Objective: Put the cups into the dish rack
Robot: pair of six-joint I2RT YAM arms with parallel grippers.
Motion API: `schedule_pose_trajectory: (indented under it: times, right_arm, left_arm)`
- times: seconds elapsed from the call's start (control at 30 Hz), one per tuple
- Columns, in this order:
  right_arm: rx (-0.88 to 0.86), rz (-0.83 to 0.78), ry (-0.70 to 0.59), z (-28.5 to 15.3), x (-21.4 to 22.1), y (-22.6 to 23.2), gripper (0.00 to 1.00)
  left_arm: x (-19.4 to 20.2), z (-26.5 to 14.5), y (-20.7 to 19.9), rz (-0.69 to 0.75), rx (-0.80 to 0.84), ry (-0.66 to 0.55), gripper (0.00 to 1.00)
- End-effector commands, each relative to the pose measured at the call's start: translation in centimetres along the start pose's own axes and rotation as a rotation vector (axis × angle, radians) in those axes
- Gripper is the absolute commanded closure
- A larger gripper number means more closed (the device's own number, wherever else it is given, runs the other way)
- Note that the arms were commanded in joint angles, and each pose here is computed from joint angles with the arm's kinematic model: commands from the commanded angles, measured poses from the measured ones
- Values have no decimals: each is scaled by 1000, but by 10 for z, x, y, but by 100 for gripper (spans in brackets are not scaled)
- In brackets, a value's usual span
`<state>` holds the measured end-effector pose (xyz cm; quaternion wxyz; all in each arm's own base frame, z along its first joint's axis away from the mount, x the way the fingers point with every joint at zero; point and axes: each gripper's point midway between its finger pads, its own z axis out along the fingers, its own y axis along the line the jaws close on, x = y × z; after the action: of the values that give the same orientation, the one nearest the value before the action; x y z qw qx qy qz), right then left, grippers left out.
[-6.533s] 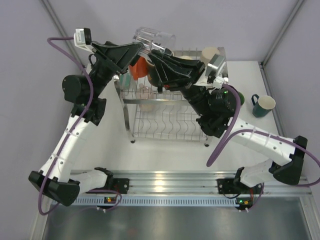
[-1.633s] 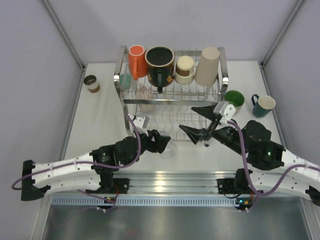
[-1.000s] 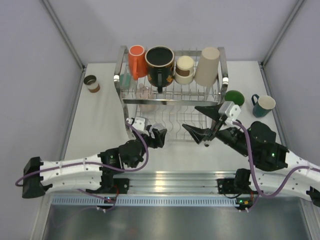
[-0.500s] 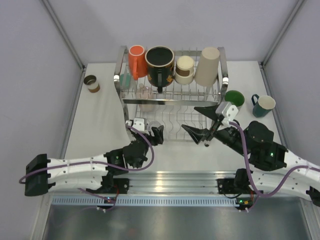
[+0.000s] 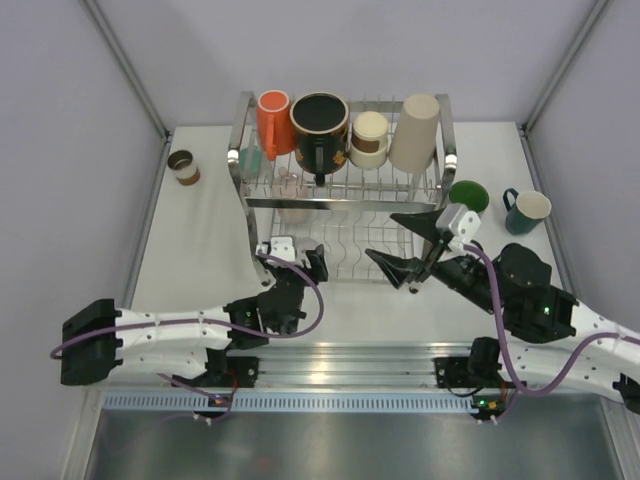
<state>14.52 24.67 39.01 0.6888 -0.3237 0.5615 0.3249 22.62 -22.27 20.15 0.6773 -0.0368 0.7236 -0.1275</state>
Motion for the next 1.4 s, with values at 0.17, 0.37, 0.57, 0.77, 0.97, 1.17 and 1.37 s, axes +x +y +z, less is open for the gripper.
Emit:
schedule_pose_trajectory:
  times: [0.17, 0.37, 0.57, 0.77, 0.97, 1.17, 1.37]
  right_arm:
    - [32, 14, -49, -11, -7, -8, 24]
    - [34, 23, -74, -19, -14, -10, 24]
    - [40, 26, -89, -25, -18, -13, 24]
    - [45, 22, -89, -27, -18, -14, 24]
    - [45, 21, -91, -29, -18, -15, 24]
    - [47, 12, -87, -29, -19, -16, 24]
    - [54, 10, -94, -31, -22, -18, 24]
  left_arm:
    - [-23, 6, 1, -100, -91, -97, 100]
    - [-16, 9, 11, -95, -188, -111, 100]
    - [-8, 16, 17, -138, -226, -118, 100]
    - [-8, 26, 18, -131, -243, -120, 100]
    - [-8, 31, 20, -104, -283, -125, 100]
    - [-5, 36, 23, -53, -329, -127, 94]
    - [-3, 39, 28, -50, -345, -128, 76]
